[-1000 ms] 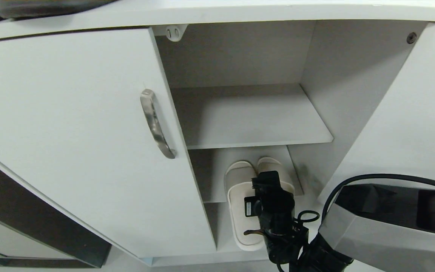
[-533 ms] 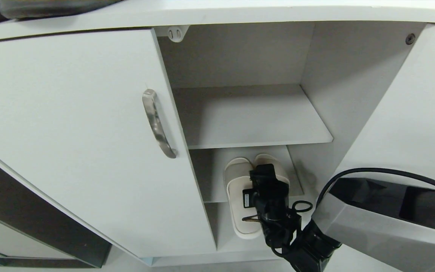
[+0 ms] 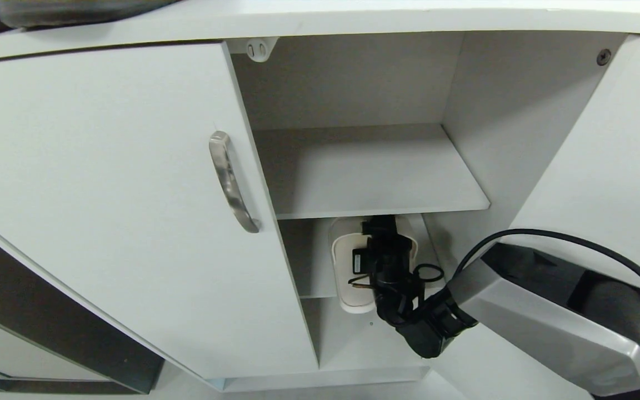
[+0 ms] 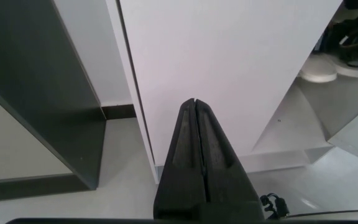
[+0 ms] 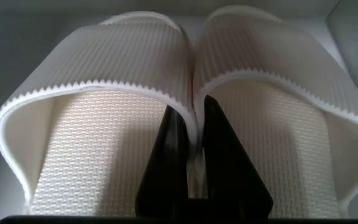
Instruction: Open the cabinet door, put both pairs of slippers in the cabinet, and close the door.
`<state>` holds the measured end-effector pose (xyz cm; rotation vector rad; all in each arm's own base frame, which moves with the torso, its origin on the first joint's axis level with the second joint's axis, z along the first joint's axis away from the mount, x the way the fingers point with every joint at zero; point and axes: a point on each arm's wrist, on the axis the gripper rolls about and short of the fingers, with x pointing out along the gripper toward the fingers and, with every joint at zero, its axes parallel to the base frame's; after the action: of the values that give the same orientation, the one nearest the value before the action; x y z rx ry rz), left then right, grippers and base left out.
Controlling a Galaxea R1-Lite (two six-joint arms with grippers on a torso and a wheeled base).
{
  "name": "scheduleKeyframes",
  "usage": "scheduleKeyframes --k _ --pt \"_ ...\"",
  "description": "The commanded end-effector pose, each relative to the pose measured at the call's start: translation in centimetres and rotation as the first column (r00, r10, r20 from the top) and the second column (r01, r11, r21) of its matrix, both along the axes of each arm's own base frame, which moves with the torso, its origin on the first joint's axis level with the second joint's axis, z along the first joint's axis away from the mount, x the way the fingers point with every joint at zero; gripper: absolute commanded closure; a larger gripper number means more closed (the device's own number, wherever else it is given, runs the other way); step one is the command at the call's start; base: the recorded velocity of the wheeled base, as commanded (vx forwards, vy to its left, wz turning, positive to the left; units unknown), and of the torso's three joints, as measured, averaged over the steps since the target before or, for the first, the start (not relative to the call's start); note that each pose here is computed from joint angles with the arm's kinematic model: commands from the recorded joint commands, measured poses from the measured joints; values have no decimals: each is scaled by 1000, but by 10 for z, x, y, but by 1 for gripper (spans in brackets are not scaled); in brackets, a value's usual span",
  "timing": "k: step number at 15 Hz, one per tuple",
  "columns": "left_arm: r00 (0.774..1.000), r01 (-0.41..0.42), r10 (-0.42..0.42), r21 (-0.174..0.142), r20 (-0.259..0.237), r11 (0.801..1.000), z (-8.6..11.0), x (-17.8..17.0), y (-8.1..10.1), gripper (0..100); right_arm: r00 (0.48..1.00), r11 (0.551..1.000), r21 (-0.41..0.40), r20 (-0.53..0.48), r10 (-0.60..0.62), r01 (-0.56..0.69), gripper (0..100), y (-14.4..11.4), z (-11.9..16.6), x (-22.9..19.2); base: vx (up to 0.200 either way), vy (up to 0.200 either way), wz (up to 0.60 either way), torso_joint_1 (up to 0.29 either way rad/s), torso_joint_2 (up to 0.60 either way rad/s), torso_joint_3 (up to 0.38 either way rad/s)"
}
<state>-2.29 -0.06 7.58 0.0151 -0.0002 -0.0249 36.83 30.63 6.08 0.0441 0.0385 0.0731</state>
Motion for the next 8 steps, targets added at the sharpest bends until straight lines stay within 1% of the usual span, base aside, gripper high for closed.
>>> scheduleKeyframes --k 1,8 --pt "1000 0 0 0 -2 1000 0 0 0 100 1000 1000 4 5 -19 19 100 -1 -4 13 0 0 0 0 0 0" --pt "1000 0 0 0 -2 1000 0 0 0 100 999 999 9 10 -38 38 100 -4 -4 23 0 0 0 0 0 0"
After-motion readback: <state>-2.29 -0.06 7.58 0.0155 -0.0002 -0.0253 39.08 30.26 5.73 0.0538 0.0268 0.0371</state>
